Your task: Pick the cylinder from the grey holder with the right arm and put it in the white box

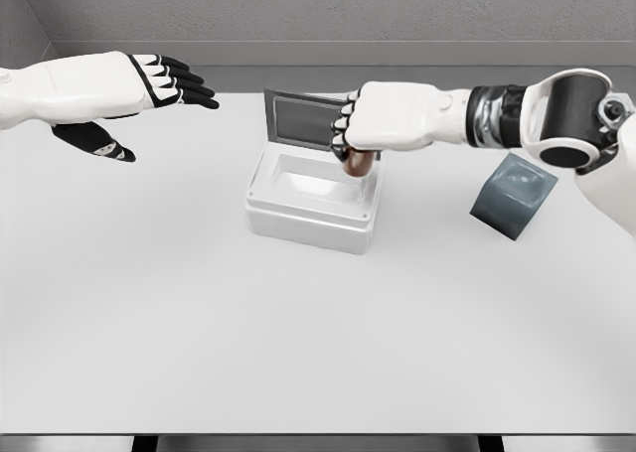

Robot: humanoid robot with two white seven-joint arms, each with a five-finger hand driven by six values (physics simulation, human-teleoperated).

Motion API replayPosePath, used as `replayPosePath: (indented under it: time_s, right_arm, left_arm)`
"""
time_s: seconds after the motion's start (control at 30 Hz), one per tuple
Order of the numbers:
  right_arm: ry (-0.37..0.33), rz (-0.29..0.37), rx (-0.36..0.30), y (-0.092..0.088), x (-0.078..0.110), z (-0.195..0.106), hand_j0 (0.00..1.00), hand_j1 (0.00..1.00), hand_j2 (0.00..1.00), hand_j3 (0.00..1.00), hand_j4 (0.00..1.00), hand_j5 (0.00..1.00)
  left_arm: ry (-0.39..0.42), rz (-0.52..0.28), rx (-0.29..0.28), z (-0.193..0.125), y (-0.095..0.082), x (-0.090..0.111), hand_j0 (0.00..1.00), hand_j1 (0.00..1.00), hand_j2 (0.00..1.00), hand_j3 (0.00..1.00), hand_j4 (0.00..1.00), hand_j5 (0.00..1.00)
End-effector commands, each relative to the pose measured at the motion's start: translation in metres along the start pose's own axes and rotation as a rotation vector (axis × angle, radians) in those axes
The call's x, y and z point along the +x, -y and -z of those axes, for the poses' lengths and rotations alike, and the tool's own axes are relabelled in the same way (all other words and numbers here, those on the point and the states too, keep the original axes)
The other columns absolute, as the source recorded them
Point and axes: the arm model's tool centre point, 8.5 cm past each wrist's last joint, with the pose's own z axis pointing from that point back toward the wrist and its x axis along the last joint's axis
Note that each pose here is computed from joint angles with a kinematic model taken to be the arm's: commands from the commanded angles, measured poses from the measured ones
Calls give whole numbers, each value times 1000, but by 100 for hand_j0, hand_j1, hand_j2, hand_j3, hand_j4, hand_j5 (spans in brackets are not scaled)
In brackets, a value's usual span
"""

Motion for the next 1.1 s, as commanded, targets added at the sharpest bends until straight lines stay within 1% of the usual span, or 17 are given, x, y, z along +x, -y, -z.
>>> replayPosePath:
  time_s: [0.0, 0.07, 0.1, 0.13, 0.17, 0.43, 0.57, 0.63, 0.7, 0.73, 0.77, 0.8, 0.9, 0.97, 1.0, 1.03, 1.07]
  right_arm:
    - [0, 14, 0, -2, -1, 3, 55, 55, 55, 55, 55, 55]
    - [-5, 9, 6, -2, -3, 3, 59, 59, 59, 59, 59, 59]
    - [-3, 8, 5, -2, -2, 4, 70, 70, 70, 70, 70, 70]
    - [-3, 7, 5, -1, -2, 5, 90, 90, 90, 90, 90, 90]
    - [-5, 3, 6, -1, -2, 5, 96, 96, 96, 96, 96, 96]
    - [-11, -11, -7, 5, -3, 0, 98, 98, 98, 98, 98, 98]
    - [-11, -31, -10, 8, 0, -8, 98, 98, 98, 98, 98, 98]
    - [-15, -53, -3, 9, 3, -25, 99, 99, 99, 99, 99, 99]
    - [-26, -63, -31, 19, 6, -67, 99, 99, 99, 99, 99, 99]
    - [-40, -28, -52, 20, 1, -86, 99, 99, 99, 99, 99, 99]
    - [-53, 1, -62, 19, -3, -100, 99, 99, 99, 99, 99, 99]
    - [-64, 54, -106, 21, -8, -119, 99, 99, 99, 99, 99, 99]
    - [-123, 194, -235, 21, -18, -181, 99, 99, 99, 99, 99, 99]
    - [-118, 286, -332, 24, -18, -211, 99, 99, 99, 99, 99, 99]
    - [-97, 347, -369, 20, -15, -217, 99, 99, 99, 99, 99, 99]
    - [-66, 420, -396, 10, -11, -216, 99, 99, 99, 99, 99, 99]
    - [-33, 506, -406, -9, -3, -209, 99, 99, 99, 99, 99, 99]
  left_arm:
    - [-1, -6, 2, -1, 0, 0, 100, 100, 100, 100, 100, 100]
    - [-1, -6, 2, -1, 0, 0, 100, 100, 100, 100, 100, 100]
    - [-2, -5, 1, -1, 0, 0, 100, 100, 100, 100, 100, 100]
    - [-2, -5, 1, -1, 0, 0, 100, 100, 100, 100, 100, 100]
    - [-2, -3, 2, -1, -1, 0, 100, 100, 100, 100, 100, 100]
    - [-8, -7, 4, -2, -1, -3, 100, 100, 100, 100, 100, 100]
    - [-23, 6, 24, -4, -13, -9, 100, 100, 100, 100, 100, 100]
    - [-18, 6, 28, -2, -14, -8, 100, 100, 100, 100, 100, 100]
    - [-15, 10, 33, 0, -16, -7, 100, 100, 100, 100, 100, 100]
    - [6, 35, 58, 8, -30, -4, 100, 100, 100, 100, 100, 100]
    - [40, 66, 43, 22, -41, 2, 100, 100, 100, 100, 100, 100]
    - [95, 77, 28, 47, -47, 10, 100, 100, 100, 100, 100, 100]
    - [131, 76, 7, 99, -68, 2, 100, 100, 100, 100, 100, 100]
    - [157, 81, -17, 115, -66, 8, 100, 100, 100, 100, 100, 100]
    - [141, 91, -31, 115, -64, 5, 100, 100, 100, 100, 100, 100]
    - [114, 103, -44, 114, -63, -1, 100, 100, 100, 100, 100, 100]
    - [82, 85, -54, 113, -58, -12, 100, 100, 100, 100, 100, 100]
